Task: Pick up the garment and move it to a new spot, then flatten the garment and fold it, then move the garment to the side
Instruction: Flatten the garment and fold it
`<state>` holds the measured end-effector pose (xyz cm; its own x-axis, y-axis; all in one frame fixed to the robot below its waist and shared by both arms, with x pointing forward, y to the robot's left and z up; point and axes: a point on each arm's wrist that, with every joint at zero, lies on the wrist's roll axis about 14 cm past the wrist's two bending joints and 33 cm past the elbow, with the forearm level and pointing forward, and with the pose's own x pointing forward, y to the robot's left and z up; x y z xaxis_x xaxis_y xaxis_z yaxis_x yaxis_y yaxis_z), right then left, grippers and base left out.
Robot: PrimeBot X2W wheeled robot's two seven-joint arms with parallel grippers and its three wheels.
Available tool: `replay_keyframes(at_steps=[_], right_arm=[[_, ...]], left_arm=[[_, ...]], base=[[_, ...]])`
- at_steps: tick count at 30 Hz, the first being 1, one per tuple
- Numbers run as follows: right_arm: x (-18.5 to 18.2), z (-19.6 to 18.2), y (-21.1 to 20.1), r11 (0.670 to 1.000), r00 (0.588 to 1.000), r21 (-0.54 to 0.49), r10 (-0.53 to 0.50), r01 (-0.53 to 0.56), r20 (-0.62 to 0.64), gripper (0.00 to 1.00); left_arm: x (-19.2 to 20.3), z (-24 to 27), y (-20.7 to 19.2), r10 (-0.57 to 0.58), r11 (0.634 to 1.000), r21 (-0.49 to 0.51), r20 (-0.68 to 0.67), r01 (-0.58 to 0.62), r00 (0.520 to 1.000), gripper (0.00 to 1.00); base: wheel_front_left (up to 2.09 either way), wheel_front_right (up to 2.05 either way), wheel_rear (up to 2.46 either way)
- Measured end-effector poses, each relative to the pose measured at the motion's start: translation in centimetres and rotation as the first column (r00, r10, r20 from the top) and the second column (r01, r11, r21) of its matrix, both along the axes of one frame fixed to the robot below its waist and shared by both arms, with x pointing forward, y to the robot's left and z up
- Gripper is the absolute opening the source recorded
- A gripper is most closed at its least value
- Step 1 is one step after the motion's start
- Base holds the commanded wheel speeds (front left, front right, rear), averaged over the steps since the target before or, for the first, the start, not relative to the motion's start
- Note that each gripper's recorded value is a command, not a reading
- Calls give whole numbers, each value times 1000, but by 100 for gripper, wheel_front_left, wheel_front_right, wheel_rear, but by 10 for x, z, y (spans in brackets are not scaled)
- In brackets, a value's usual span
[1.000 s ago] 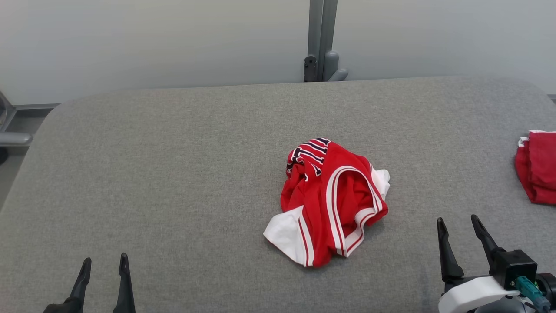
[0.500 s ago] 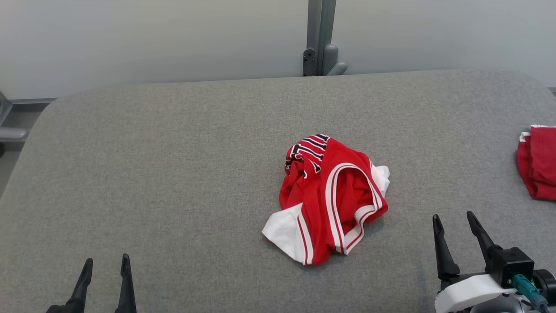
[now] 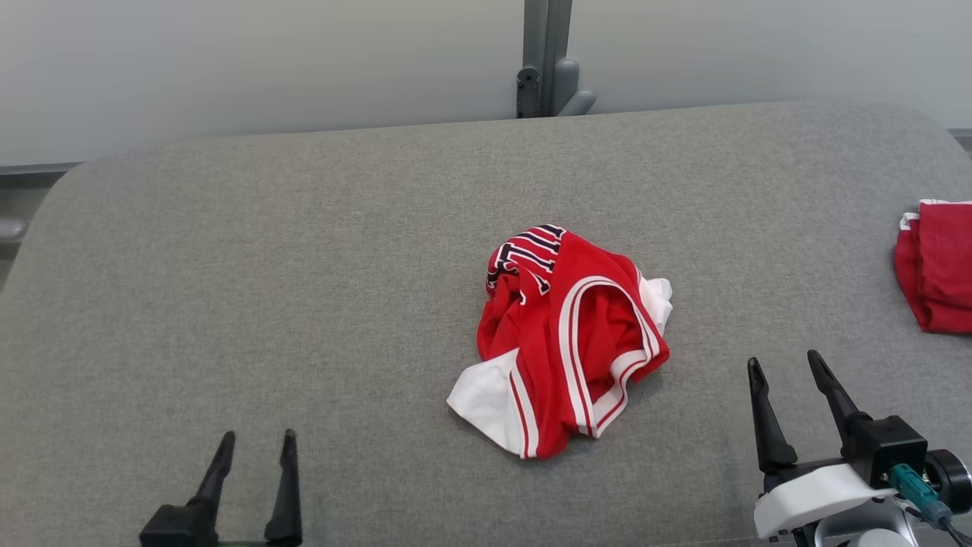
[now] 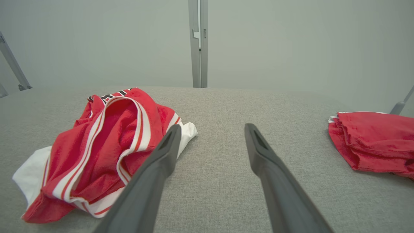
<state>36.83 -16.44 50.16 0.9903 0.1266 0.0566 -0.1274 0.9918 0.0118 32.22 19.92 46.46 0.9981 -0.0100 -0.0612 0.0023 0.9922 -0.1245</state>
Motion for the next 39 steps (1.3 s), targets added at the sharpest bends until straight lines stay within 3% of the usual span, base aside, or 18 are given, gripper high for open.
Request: replay_keyframes(at_steps=[6,11,17,25,26,27,28,29,35,39], right_arm=[[-1,0,-15,999,999,-13,-35,35,0,100],[-2,-1,-28,997,997,-20,-73,73,-4,100],[-7,-4,-45,992,992,-19,-127,127,-16,100],[-18,-11,-64,981,980,-20,-193,192,-40,100],[-18,-11,-65,980,980,-20,-197,196,-41,100],[-18,-12,-66,980,979,-21,-200,200,-43,100],[-18,-12,-67,979,978,-21,-203,203,-44,100],[-18,-13,-67,979,978,-21,-204,203,-45,100],[-16,-13,-64,980,979,-15,-200,199,-47,100],[-13,-14,-61,982,981,-10,-190,190,-49,100]], left_arm=[[25,-3,-71,-200,977,-86,-35,196,979,100],[31,-29,-127,-362,924,-193,-175,329,916,100],[33,-55,-168,-476,862,-345,-298,372,828,100],[40,-81,-181,-504,848,-389,-377,361,777,100],[41,-82,-183,-508,846,-389,-378,366,773,91],[41,-82,-186,-515,842,-387,-375,375,771,51],[41,-82,-188,-521,839,-387,-374,382,767,30],[41,-81,-190,-525,837,-389,-370,385,766,2],[44,-75,-191,-533,826,-422,-371,373,760,0],[59,-26,-202,-574,757,-521,-243,394,782,0]], base=[[0,0,0],[0,0,0],[0,0,0],[0,0,0],[0,0,0],[0,0,0],[0,0,0],[0,0,0],[0,0,0],[0,0,0]])
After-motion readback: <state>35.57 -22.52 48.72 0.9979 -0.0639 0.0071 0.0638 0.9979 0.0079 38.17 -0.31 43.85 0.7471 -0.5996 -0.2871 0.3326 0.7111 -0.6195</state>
